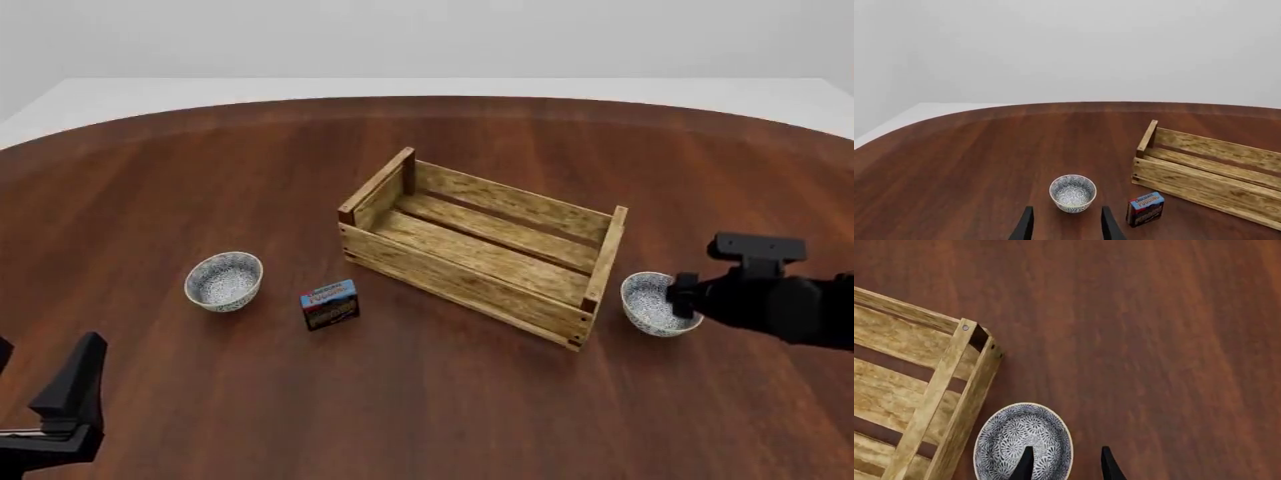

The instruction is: Stack the right bowl on the left bowl and place them in the tray.

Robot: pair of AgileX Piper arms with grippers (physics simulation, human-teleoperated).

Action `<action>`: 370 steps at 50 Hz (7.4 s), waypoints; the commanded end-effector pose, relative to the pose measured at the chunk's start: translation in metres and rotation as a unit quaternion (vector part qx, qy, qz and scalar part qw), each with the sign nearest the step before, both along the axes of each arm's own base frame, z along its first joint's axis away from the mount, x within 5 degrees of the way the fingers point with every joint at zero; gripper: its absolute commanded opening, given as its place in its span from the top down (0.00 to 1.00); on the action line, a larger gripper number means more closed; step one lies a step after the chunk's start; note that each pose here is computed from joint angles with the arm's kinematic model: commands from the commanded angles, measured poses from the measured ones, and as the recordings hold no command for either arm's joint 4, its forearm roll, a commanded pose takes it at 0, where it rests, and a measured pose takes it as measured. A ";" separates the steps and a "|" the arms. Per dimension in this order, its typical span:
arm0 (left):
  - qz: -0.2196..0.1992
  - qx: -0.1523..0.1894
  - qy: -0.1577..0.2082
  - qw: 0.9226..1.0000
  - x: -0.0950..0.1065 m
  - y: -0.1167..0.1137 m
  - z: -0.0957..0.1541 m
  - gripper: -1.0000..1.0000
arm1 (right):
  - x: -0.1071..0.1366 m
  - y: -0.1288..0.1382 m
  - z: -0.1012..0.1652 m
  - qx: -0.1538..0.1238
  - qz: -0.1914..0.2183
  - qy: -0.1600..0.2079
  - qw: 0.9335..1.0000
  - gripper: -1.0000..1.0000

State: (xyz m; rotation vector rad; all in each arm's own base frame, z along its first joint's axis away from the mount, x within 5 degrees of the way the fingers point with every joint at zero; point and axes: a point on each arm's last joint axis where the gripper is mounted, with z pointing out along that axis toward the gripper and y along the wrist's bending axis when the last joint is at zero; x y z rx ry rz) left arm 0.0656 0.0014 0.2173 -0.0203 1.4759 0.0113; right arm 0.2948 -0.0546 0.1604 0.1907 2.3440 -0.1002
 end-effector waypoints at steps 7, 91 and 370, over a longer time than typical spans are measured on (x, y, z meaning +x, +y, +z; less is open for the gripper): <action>0.000 0.001 0.000 1.000 0.001 0.000 0.000 0.00 | 0.007 -0.003 -0.030 0.009 -0.008 0.020 1.000 0.00; -0.002 -0.013 -0.011 1.000 -0.010 0.000 0.002 0.00 | -0.046 0.007 0.088 -0.024 0.001 -0.101 0.995 1.00; -0.299 0.045 0.079 0.950 0.230 -0.200 0.087 1.00 | -0.097 0.182 0.199 0.106 0.329 -0.339 0.875 0.00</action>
